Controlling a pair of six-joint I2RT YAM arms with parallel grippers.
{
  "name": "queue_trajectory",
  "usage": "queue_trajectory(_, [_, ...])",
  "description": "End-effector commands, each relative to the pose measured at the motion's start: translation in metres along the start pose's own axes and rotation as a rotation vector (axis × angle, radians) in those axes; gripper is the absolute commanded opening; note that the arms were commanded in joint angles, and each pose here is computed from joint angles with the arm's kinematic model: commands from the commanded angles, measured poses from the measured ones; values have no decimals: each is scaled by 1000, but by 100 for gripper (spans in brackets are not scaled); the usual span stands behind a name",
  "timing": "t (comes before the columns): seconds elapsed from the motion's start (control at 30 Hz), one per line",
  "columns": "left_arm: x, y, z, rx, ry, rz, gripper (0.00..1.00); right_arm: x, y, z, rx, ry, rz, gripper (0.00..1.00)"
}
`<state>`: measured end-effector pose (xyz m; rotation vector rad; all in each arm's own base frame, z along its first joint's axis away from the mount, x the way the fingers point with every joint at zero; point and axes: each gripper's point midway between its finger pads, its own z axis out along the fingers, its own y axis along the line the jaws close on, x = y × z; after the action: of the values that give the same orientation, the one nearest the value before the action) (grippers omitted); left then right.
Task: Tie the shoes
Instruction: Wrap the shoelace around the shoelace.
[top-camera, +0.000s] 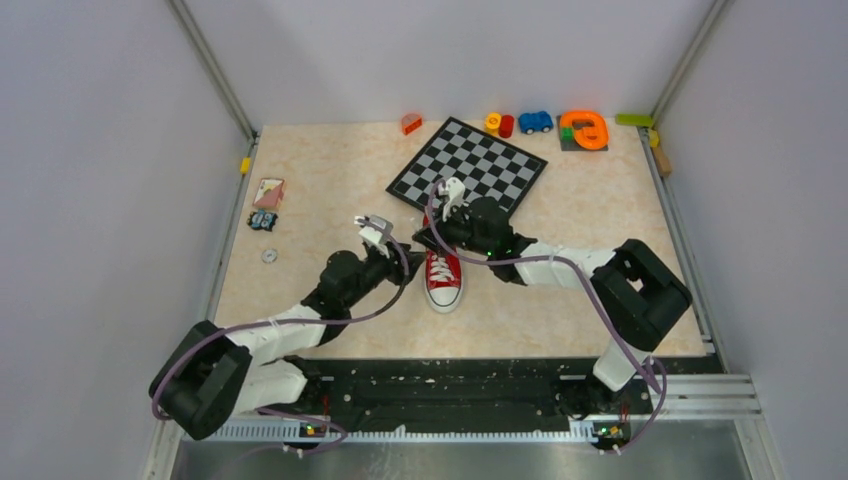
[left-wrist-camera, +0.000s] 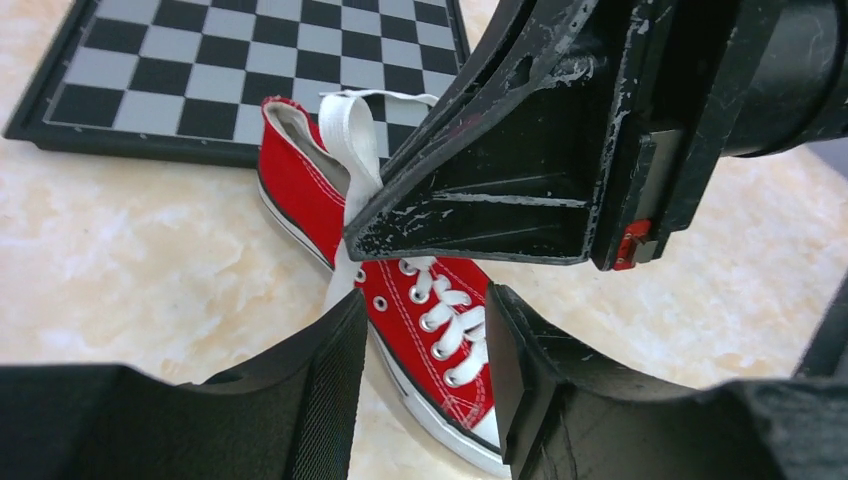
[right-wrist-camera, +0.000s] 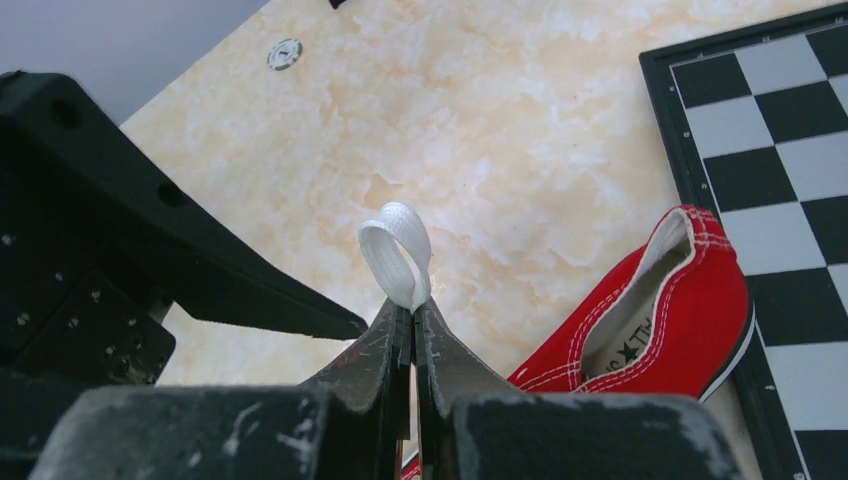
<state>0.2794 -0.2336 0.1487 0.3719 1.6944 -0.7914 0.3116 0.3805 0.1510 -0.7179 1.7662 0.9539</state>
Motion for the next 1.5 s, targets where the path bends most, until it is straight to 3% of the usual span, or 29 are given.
queue_trajectory(0.0, [-30,10,9,-71,-142,121,51,-38,-3,1,60,-60,117,0])
queue_trajectory(0.47, [-26,12,38,-65,-221,113,48,-39,-7,-1,114,-20,218,0])
queue_trajectory(0.7, [-17,-4,36,22,-189,125,48,-41,-9,-1,119,-24,230,0])
queue_trajectory(0.9, [-15,-3,32,10,-161,112,48,-41,-7,0,106,-25,232,0])
queue_trajectory(1.07, [-19,1,38,-12,-165,132,40,-42,-4,0,91,-26,239,0])
queue_trajectory(1.47, [-15,-6,49,38,-167,134,40,-43,-1,1,76,-23,258,0])
